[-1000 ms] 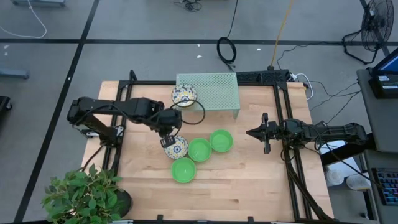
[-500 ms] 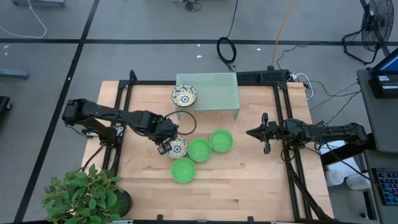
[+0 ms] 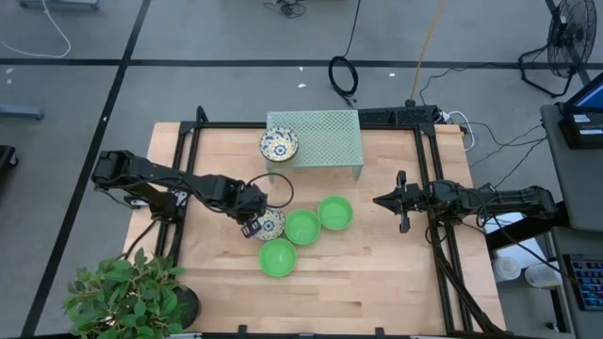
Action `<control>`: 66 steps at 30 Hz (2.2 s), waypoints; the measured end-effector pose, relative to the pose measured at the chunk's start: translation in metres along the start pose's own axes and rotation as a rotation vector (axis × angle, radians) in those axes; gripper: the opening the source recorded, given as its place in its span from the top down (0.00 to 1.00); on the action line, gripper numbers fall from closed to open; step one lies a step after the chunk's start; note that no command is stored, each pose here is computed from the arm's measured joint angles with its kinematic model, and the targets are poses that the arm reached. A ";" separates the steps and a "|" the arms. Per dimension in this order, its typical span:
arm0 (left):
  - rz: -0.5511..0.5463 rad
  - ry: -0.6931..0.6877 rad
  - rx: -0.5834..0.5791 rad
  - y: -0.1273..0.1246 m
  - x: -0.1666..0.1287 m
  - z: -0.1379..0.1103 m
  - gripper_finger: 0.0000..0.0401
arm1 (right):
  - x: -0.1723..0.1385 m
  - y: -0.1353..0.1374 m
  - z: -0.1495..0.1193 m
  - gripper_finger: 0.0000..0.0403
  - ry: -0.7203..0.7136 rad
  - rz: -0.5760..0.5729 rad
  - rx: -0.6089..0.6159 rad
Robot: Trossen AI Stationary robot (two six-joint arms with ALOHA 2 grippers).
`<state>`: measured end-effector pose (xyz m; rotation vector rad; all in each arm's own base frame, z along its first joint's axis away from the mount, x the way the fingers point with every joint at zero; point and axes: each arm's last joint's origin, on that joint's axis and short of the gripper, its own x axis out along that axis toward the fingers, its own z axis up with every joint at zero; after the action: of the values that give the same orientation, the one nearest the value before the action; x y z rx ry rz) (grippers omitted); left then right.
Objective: Pick & Place Mini bowls
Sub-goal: Stack the white patterned bowl on top of the white patterned bowl on the shelf
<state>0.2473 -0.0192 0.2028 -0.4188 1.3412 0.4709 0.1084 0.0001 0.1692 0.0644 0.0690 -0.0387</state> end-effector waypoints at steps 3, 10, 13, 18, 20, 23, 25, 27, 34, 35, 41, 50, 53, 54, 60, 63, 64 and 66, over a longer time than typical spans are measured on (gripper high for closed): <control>-0.020 -0.028 -0.045 -0.001 0.000 0.004 0.90 | 0.000 0.000 0.000 1.00 0.000 0.000 0.000; -0.030 -0.040 -0.170 0.008 -0.003 0.010 0.82 | 0.000 0.000 0.000 1.00 0.000 0.000 0.000; -0.036 -0.034 -0.187 0.009 -0.002 0.012 0.73 | 0.000 0.000 0.000 1.00 0.000 0.000 0.000; -0.029 -0.018 -0.184 0.010 0.002 0.010 0.59 | 0.000 0.000 0.000 1.00 0.000 0.000 0.000; -0.022 -0.008 -0.181 0.011 0.005 0.008 0.55 | 0.000 0.000 0.000 1.00 0.000 0.000 0.000; -0.033 0.015 -0.184 0.011 0.008 0.005 0.52 | 0.000 0.000 0.000 1.00 0.000 0.000 0.000; -0.046 0.038 -0.188 0.012 0.011 0.003 0.51 | 0.000 0.000 0.000 1.00 0.000 0.000 0.000; -0.066 0.037 -0.198 0.012 0.017 0.000 0.51 | 0.000 0.000 0.000 1.00 0.000 0.000 0.000; -0.123 0.045 -0.177 0.013 0.033 -0.007 0.54 | 0.000 0.000 0.000 1.00 0.000 0.000 0.000; -0.123 0.045 -0.177 0.013 0.033 -0.007 0.55 | 0.000 0.000 0.000 1.00 0.000 0.000 0.000; -0.120 0.041 -0.182 0.014 0.033 -0.007 0.60 | 0.000 0.000 0.000 1.00 0.000 0.000 0.000; -0.003 0.167 -0.272 0.029 0.033 -0.016 0.66 | 0.000 0.000 0.000 1.00 0.000 0.000 0.000; 0.036 0.205 -0.296 0.034 0.033 -0.019 0.68 | 0.000 0.000 0.000 1.00 0.000 0.000 0.000; 0.039 0.207 -0.299 0.035 0.033 -0.019 0.68 | 0.000 0.000 0.000 1.00 0.000 0.000 0.000; 0.040 0.209 -0.282 0.036 0.033 -0.019 0.69 | 0.000 0.000 0.000 1.00 0.000 0.000 0.000; 0.040 0.210 -0.281 0.035 0.033 -0.019 0.70 | 0.000 0.000 0.000 1.00 0.000 0.000 0.000; 0.040 0.209 -0.280 0.036 0.033 -0.019 0.70 | 0.000 0.000 0.000 1.00 0.000 0.000 0.000; 0.040 0.207 -0.269 0.036 0.033 -0.019 0.70 | 0.000 0.000 0.000 1.00 0.000 0.000 0.000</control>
<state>0.2179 0.0032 0.1664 -0.6783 1.4935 0.6588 0.1084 0.0001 0.1692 0.0644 0.0694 -0.0388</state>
